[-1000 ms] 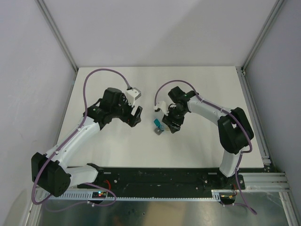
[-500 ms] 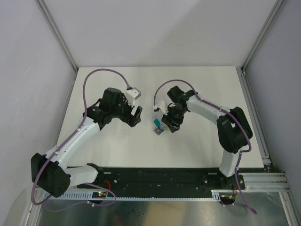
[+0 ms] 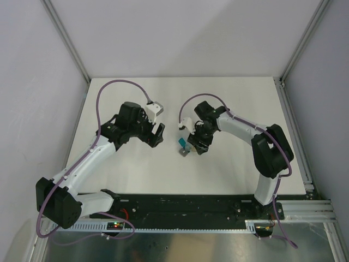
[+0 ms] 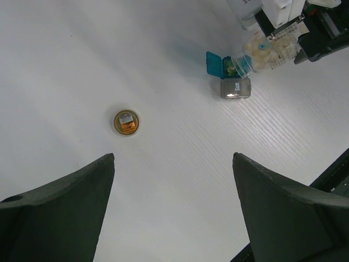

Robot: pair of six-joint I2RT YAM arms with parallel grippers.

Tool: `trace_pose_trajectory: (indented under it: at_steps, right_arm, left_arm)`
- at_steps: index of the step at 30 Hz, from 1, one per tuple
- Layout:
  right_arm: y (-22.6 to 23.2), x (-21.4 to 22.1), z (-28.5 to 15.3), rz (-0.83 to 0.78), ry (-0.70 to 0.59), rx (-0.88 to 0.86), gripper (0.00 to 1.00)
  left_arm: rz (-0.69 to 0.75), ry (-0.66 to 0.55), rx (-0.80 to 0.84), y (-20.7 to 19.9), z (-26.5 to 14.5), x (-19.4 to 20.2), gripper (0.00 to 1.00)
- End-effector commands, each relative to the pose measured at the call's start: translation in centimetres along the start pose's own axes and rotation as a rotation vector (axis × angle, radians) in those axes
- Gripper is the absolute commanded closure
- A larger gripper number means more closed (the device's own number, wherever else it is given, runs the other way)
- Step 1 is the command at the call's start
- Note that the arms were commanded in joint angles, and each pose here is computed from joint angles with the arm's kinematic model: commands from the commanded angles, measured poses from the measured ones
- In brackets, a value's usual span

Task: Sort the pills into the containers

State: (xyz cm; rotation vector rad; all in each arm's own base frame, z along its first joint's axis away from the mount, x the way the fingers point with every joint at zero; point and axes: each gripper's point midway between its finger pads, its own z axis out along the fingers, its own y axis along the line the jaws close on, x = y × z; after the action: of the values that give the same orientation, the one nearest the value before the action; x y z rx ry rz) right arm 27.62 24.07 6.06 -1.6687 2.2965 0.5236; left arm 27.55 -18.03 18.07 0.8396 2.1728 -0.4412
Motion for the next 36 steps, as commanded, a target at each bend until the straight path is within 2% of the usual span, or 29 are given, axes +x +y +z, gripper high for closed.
trace_pose_trajectory:
  at_steps: [1, 21, 29, 36]
  right_arm:
    - [0.3, -1.4, -1.6, -0.017, -0.075, 0.025, 1.00]
    - [1.0, -1.6, -2.5, -0.012, -0.166, 0.042, 1.00]
    - [1.4, -2.1, -3.4, -0.011, -0.241, 0.061, 1.00]
    - [2.0, -3.2, -5.3, -0.016, -0.360, 0.080, 1.00]
  left_arm:
    - [0.034, -0.035, -0.022, 0.4, -0.8, -0.8, 0.08]
    - [0.052, -0.006, -0.048, 1.3, -0.1, -0.6, 0.08]
    - [0.055, -0.003, -0.038, 1.3, 0.3, -0.9, 0.08]
    - [0.031, -0.024, -0.003, 1.2, 0.3, -1.8, 0.08]
